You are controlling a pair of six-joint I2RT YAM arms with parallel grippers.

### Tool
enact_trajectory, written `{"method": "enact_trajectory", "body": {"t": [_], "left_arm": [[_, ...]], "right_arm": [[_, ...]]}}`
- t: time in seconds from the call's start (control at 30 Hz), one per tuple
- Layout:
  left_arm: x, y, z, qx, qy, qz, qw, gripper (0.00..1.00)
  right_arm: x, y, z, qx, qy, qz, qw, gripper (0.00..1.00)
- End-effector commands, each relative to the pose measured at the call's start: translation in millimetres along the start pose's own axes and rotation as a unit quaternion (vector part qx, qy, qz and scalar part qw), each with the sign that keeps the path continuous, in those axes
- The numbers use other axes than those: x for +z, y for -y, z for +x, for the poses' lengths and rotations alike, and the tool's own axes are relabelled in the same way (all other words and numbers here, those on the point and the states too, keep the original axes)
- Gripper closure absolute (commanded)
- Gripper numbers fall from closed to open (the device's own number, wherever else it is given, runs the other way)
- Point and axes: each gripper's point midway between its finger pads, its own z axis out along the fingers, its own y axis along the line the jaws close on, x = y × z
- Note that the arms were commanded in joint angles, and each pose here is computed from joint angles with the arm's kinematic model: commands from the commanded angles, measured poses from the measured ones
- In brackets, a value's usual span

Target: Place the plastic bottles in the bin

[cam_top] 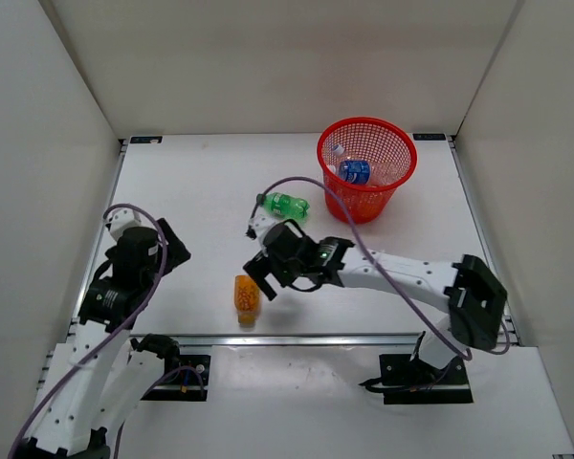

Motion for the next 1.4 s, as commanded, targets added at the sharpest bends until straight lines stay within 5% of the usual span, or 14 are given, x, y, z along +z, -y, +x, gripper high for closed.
{"method": "enact_trajectory", "body": {"t": [0.0, 0.17, 0.47, 0.53, 0.77, 0.83, 0.93, 1.13, 1.3, 1.37], "left_arm": [[-13, -18, 3, 0.003, -0.002, -0.034, 0.999, 0.01], [-22, -17, -10, 0.013, 0.015, -0.028, 0.999, 0.01], [-25, -24, -46, 0.045, 0.067, -0.067, 0.994, 0.01], [-24, -24, -49, 0.051, 0.073, -0.069, 0.994, 0.01], [-23, -16, -51, 0.055, 0.080, -0.056, 0.994, 0.02], [-19, -14, -48, 0.049, 0.071, -0.048, 0.995, 0.02], [-14, -8, -42, 0.049, 0.056, -0.037, 0.997, 0.02], [8, 16, -17, 0.043, -0.007, 0.009, 0.999, 0.01], [28, 58, 39, 0.024, -0.109, 0.119, 0.987, 0.01], [33, 82, 53, -0.008, -0.129, 0.173, 0.977, 0.01]], "right_arm": [[13, -31, -49, 0.025, 0.058, 0.006, 0.998, 0.01], [53, -65, -51, 0.052, 0.037, -0.001, 0.998, 0.00], [107, -56, -7, 0.099, -0.027, 0.074, 0.992, 0.01], [111, -57, 4, 0.099, -0.039, 0.079, 0.991, 0.06], [103, -48, -2, 0.091, -0.026, 0.106, 0.990, 0.49], [89, -36, -16, 0.080, -0.006, 0.114, 0.990, 0.69], [64, -20, -45, 0.059, 0.034, 0.103, 0.992, 0.80], [-15, 45, -119, 0.047, 0.138, 0.085, 0.986, 0.82], [-116, 151, -190, 0.024, 0.288, 0.197, 0.937, 0.87], [-141, 196, -201, -0.002, 0.295, 0.262, 0.919, 0.88]]}}
